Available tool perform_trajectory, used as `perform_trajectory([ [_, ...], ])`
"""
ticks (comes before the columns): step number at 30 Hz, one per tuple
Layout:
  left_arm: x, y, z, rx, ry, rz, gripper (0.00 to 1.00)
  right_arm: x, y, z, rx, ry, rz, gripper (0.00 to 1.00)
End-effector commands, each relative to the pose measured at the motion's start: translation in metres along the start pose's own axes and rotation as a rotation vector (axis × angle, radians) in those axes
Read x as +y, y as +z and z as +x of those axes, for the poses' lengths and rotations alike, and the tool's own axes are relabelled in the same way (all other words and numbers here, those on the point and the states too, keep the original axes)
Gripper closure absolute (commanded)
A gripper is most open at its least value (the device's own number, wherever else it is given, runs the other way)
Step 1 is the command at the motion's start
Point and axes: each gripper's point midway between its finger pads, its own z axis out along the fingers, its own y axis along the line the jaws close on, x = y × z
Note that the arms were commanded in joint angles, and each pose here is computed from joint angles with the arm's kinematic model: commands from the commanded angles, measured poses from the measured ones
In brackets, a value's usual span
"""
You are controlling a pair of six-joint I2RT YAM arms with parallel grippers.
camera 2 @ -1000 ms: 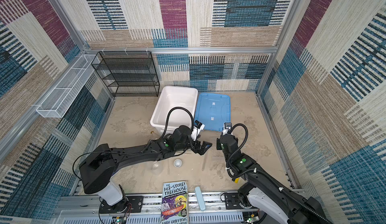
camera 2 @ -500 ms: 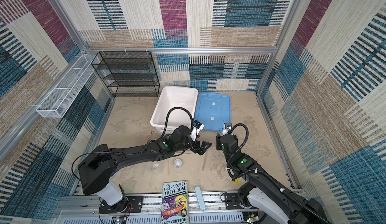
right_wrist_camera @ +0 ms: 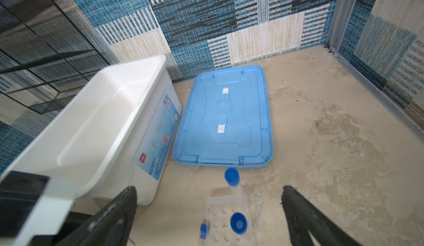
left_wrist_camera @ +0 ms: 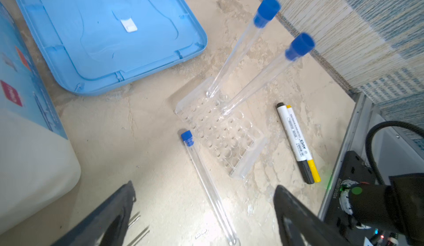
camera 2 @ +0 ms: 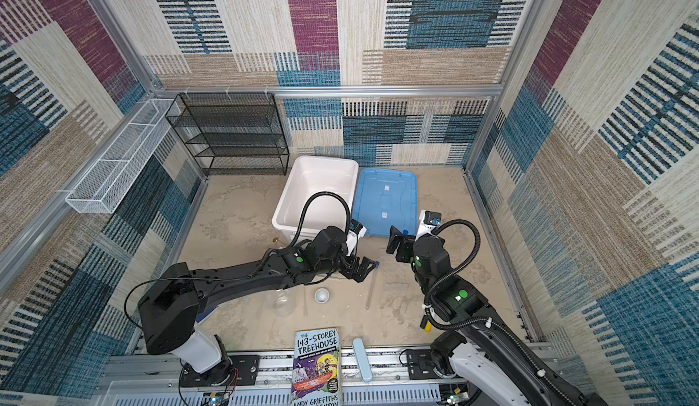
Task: Organize the chemistry lab equipment
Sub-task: 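Lower the left gripper to the lying third tube while the right arm draws back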
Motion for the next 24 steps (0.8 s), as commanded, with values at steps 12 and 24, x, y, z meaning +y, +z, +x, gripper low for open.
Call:
perform_trajectory([
  [12, -0.008, 0.043, 0.063, 0.334, 0.080, -0.078, 0.25, 0.017, -0.027, 0.016, 0.150, 0.051, -0.174, 0.01],
  [24, -0.003, 0.053, 0.093, 0.483, 0.128, -0.197, 0.50, -0.006, -0.035, 0.023, 0.125, 0.072, -0.098, 0.01],
])
